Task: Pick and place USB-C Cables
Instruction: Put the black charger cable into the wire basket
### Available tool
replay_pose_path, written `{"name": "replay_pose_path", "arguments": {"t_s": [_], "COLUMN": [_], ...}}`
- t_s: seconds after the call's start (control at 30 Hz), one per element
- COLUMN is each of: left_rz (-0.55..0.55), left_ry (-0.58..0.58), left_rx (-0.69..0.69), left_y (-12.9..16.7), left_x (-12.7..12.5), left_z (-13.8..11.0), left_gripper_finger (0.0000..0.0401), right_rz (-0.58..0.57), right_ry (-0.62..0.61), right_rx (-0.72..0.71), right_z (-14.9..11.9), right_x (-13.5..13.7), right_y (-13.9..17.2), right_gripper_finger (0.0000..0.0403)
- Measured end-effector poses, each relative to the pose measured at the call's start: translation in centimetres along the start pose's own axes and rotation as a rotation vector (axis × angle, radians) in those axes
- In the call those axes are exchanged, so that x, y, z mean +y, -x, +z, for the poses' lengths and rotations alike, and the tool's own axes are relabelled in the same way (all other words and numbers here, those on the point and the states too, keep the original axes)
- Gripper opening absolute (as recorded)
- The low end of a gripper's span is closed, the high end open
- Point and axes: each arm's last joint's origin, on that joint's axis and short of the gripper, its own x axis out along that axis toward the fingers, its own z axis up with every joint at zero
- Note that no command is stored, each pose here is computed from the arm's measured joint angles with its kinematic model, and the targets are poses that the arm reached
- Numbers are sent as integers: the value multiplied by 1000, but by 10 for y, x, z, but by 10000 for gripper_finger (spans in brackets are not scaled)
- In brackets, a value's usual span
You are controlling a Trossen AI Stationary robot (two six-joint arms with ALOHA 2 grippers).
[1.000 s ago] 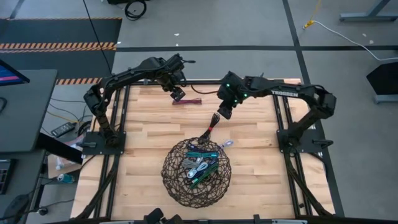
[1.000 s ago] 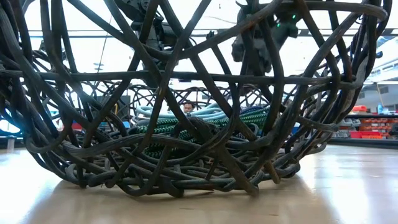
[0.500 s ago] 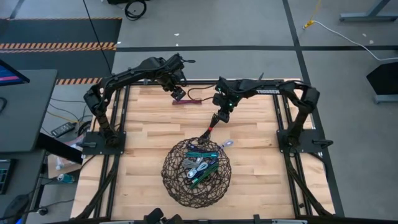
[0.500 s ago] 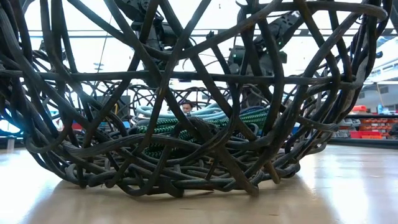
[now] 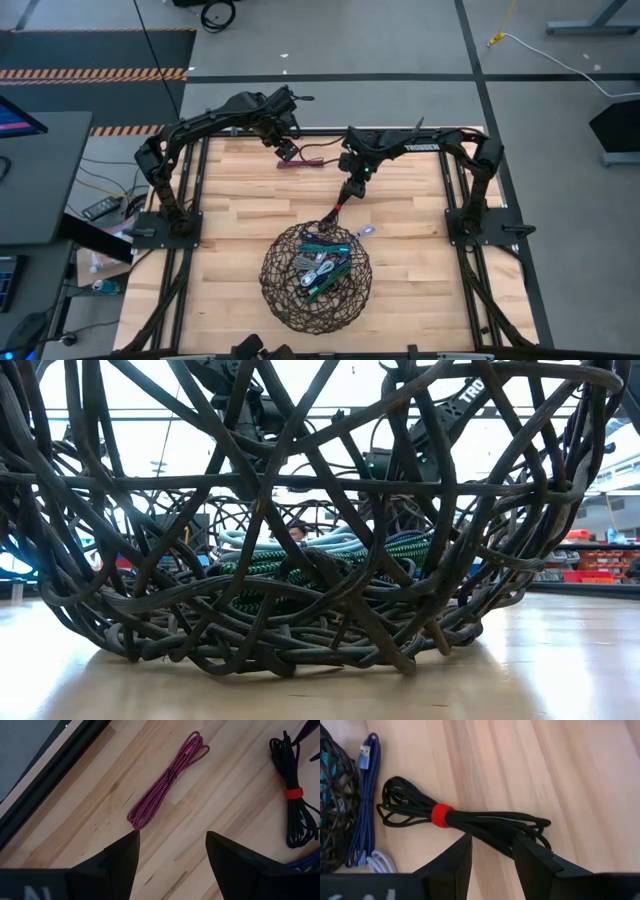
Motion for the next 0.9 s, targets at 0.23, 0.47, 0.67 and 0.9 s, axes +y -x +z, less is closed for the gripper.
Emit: {"name": "replay_pose_path", "arguments": {"t_s": [0.23, 0.47, 0.67, 0.9], "left_rz": [0, 0, 0, 0], "left_ry": [0, 0, 1, 7], "left_rx": [0, 0, 0, 0], "left_y": [0, 0, 0, 0], "left_x": [0, 0, 0, 0], "left_z": [0, 0, 0, 0], "left_gripper_finger": [233, 233, 233, 233], "right_rz": [-4, -7, -8, -6], "right_ry": [-4, -3, -10, -6], "right_rx": [8, 6, 7, 8], "right_z": [-1, 0, 0, 0], "right_x": [-2, -2, -2, 0], "right_y": [-3, -3, -3, -4], "right_gripper_finger": [147, 147, 138, 21]}}
